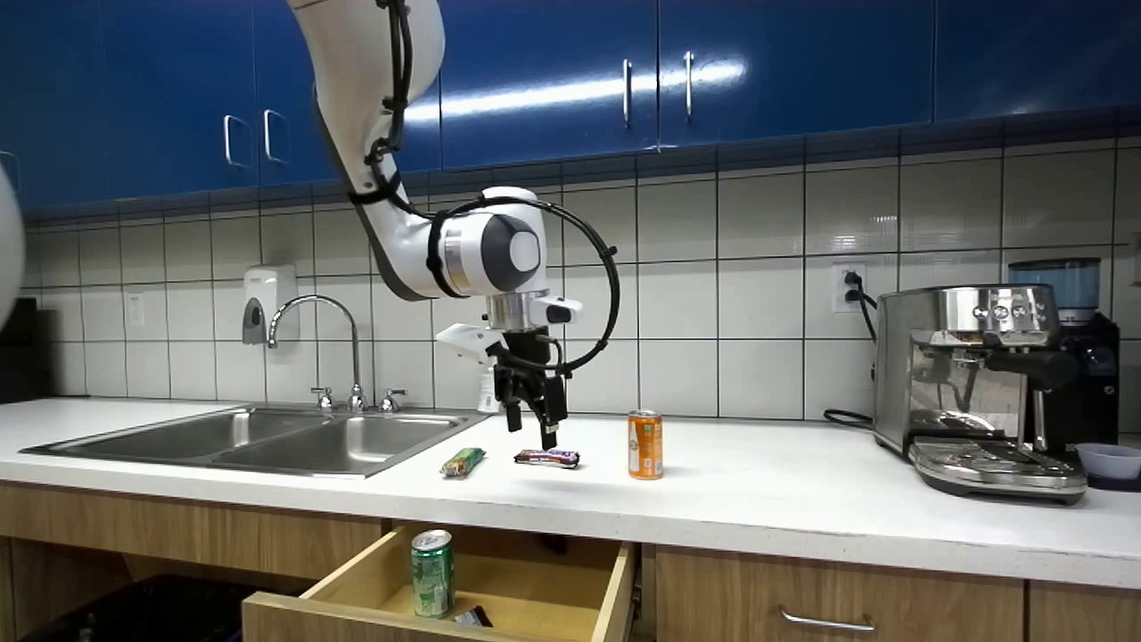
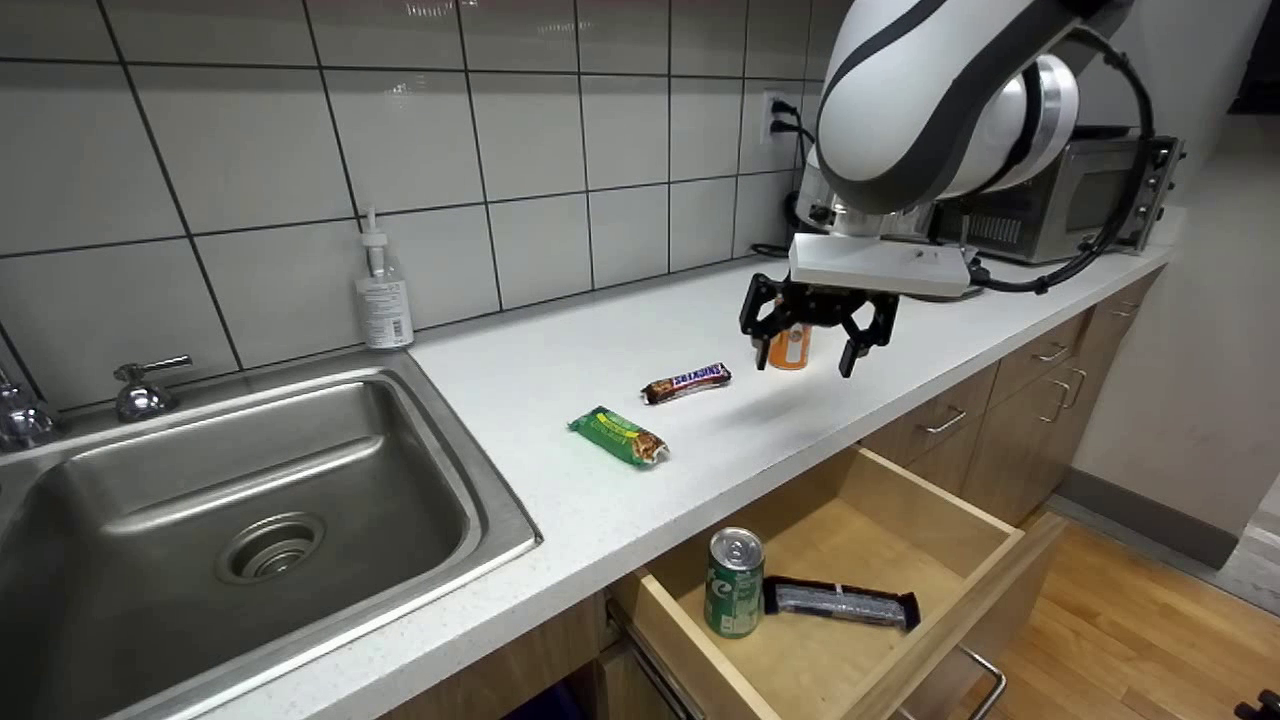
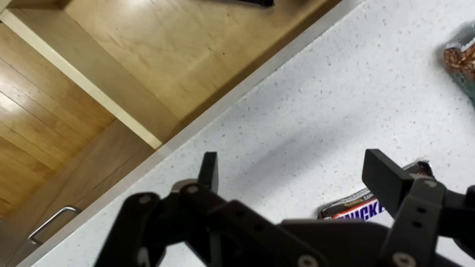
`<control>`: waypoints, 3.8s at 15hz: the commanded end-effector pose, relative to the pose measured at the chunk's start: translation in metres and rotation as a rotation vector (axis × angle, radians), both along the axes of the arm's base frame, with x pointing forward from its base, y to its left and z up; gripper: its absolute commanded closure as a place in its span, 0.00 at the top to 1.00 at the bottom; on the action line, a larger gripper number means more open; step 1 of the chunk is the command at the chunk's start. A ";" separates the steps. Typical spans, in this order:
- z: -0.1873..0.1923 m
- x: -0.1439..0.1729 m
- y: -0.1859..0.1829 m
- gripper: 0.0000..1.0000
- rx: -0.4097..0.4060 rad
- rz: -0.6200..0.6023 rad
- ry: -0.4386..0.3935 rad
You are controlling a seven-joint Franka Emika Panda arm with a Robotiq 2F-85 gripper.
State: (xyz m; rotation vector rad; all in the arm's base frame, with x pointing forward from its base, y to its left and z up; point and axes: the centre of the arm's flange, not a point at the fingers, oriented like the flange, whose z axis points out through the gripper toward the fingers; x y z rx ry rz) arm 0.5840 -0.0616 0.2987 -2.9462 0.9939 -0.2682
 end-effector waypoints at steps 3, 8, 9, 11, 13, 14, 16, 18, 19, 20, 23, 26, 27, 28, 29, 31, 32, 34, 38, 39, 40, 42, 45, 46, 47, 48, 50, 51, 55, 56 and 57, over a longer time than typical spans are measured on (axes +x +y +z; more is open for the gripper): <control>0.018 0.031 -0.030 1.00 0.019 -0.123 0.004; 0.020 0.054 -0.058 1.00 0.045 -0.215 0.007; 0.020 0.058 -0.063 1.00 0.052 -0.230 0.008; 0.018 0.069 -0.072 1.00 0.062 -0.255 0.007; 0.016 0.080 -0.080 1.00 0.068 -0.274 0.008; 0.014 0.085 -0.084 1.00 0.069 -0.282 0.008; 0.011 0.095 -0.090 1.00 0.066 -0.293 0.011; 0.008 0.104 -0.094 1.00 0.062 -0.304 0.011; 0.007 0.109 -0.096 1.00 0.060 -0.310 0.012; 0.006 0.113 -0.098 1.00 0.058 -0.316 0.012; 0.004 0.124 -0.104 1.00 0.047 -0.338 0.009; 0.001 0.130 -0.112 1.00 0.027 -0.383 0.012; 0.001 0.132 -0.114 1.00 0.024 -0.398 0.014; 0.000 0.133 -0.117 1.00 0.018 -0.413 0.014; -0.001 0.135 -0.119 1.00 0.012 -0.425 0.014; -0.002 0.138 -0.123 1.00 -0.007 -0.447 0.011; -0.003 0.139 -0.124 1.00 -0.017 -0.455 0.010; -0.005 0.141 -0.124 1.00 -0.034 -0.462 0.012; -0.007 0.145 -0.125 1.00 -0.060 -0.477 0.015; -0.007 0.146 -0.127 1.00 -0.060 -0.482 0.018; -0.007 0.146 -0.127 1.00 -0.062 -0.486 0.018; -0.007 0.147 -0.129 1.00 -0.057 -0.488 0.021; -0.006 0.148 -0.129 1.00 -0.049 -0.487 0.033; -0.006 0.147 -0.129 1.00 -0.048 -0.487 0.036; -0.005 0.148 -0.129 1.00 -0.047 -0.486 0.037; -0.005 0.148 -0.129 1.00 -0.048 -0.485 0.038; -0.004 0.148 -0.129 0.72 -0.049 -0.483 0.036; -0.004 0.148 -0.128 0.66 -0.050 -0.482 0.036; -0.003 0.147 -0.127 0.38 -0.051 -0.479 0.036; -0.003 0.146 -0.126 0.38 -0.051 -0.477 0.036; -0.003 0.144 -0.125 0.38 -0.048 -0.469 0.041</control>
